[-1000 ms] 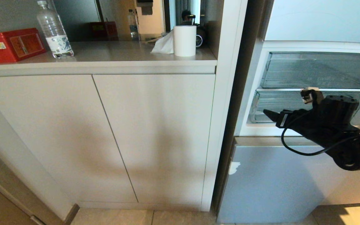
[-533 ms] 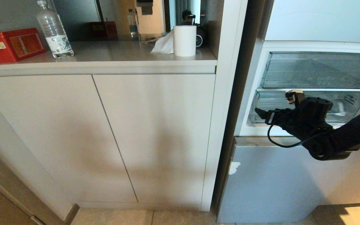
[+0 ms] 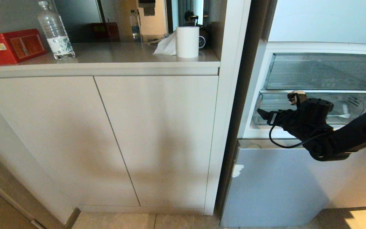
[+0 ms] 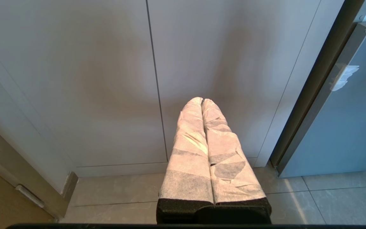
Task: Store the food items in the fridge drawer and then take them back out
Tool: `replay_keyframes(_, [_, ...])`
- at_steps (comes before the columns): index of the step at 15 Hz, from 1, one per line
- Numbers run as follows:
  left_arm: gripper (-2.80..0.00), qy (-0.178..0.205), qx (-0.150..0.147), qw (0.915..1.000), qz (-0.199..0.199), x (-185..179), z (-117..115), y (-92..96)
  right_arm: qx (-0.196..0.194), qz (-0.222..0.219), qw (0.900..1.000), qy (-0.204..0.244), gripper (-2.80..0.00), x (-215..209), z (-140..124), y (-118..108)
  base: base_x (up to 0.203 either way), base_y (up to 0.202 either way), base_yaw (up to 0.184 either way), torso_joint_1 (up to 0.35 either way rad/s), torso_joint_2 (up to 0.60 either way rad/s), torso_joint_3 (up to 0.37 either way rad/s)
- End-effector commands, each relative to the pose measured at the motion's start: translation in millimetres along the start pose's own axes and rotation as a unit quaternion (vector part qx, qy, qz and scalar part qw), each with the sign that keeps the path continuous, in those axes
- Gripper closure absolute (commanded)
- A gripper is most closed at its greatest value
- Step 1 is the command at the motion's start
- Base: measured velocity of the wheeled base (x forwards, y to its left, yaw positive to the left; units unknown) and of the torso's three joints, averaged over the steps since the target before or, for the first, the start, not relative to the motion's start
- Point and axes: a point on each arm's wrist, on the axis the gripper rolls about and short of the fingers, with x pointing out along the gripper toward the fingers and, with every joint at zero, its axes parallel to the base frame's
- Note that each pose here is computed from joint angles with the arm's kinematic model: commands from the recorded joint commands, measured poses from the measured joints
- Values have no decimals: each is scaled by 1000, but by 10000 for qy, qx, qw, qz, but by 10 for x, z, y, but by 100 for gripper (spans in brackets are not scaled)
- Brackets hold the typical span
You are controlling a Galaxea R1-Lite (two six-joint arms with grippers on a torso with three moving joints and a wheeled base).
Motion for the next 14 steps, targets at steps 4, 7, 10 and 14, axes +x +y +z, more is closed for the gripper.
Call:
replay_keyframes(4, [0, -4, -4, 10000, -2, 0, -4, 0, -40, -25, 9999, -118, -280, -107, 82, 98, 0, 0, 0, 0, 0, 0])
replay_keyframes(7, [0, -4, 1, 10000, -2, 0, -4, 0, -38, -1, 9999, -116, -280, -162, 119, 142, 0, 0, 0, 0, 0, 0])
replay_keyframes(10, [0, -4, 2, 10000, -2, 0, -4, 0, -48, -115, 9998, -171, -280, -62, 74, 150, 0, 0, 0, 0, 0, 0])
replay_keyframes(14, [0, -4, 0, 10000, -2, 0, -4, 0, -65, -222, 9992, -312, -280, 103, 40, 147, 0, 0, 0, 0, 0, 0])
